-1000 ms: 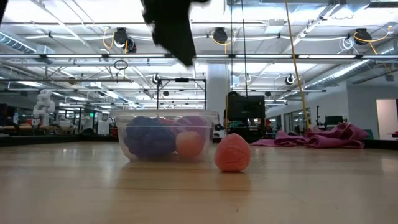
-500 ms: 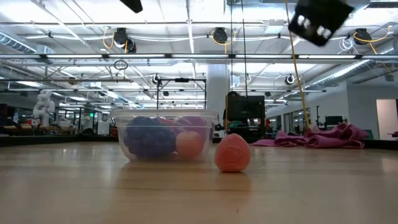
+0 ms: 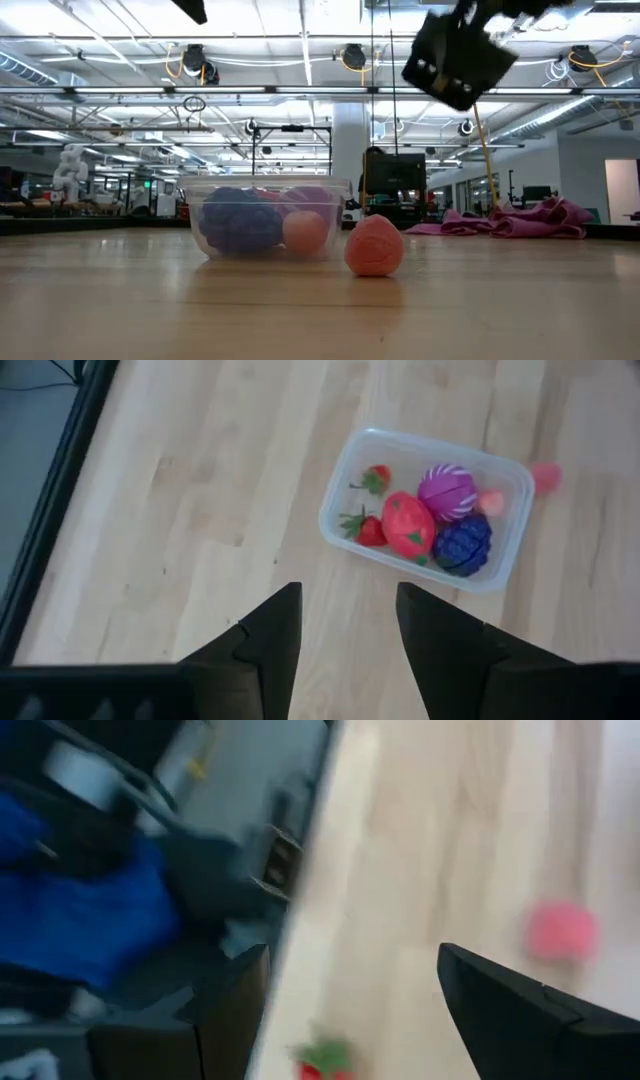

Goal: Pick and placing Produce into tupperware
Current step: Put the light orange peach into the transparent bin

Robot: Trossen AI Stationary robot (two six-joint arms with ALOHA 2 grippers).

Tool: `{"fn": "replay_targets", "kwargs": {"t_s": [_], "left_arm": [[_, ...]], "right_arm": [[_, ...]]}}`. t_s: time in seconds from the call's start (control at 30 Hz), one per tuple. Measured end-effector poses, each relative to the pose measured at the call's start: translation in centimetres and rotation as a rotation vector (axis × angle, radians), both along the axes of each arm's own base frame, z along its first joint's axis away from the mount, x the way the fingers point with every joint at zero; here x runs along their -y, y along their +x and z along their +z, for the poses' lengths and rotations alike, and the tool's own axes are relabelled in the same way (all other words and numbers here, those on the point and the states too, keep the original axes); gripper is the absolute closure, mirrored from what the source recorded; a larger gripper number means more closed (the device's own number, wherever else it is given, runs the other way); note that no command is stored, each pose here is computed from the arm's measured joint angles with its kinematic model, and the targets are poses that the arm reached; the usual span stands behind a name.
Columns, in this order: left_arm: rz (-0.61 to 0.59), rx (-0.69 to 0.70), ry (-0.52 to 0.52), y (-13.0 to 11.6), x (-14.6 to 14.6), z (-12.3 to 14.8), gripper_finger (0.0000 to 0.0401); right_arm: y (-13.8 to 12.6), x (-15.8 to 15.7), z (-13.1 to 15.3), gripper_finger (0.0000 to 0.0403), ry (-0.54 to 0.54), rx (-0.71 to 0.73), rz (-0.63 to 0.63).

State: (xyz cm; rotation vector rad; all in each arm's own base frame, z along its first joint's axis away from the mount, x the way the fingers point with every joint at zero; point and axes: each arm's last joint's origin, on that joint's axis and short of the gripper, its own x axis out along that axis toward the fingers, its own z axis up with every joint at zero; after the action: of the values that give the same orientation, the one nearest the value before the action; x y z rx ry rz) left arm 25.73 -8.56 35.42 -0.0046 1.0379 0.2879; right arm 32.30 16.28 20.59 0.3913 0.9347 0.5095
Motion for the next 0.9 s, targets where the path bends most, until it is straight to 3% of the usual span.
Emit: {"fn": "replay_targets", "kwargs": {"t_s": [0.13, 0.23, 0.9], "left_arm": [[0.019, 0.042, -0.024, -1.2, -0.6, 1.2, 0.0231], [0.021, 0.071, -0.024, -1.8, -0.8, 1.8, 0.0231], [-0.004, 0.068, 0.004, -1.9, -0.8, 1.9, 0.0231]], "right_arm": [[1.4, 0.3, -1.5, 0.012, -0.164, -0.133, -0.017], [2.3, 0.8, -2.5, 0.012, -0.218, -0.17, -0.031], [4.3, 2.8, -3.9, 0.012, -0.2, -0.163, -0.126]]}}
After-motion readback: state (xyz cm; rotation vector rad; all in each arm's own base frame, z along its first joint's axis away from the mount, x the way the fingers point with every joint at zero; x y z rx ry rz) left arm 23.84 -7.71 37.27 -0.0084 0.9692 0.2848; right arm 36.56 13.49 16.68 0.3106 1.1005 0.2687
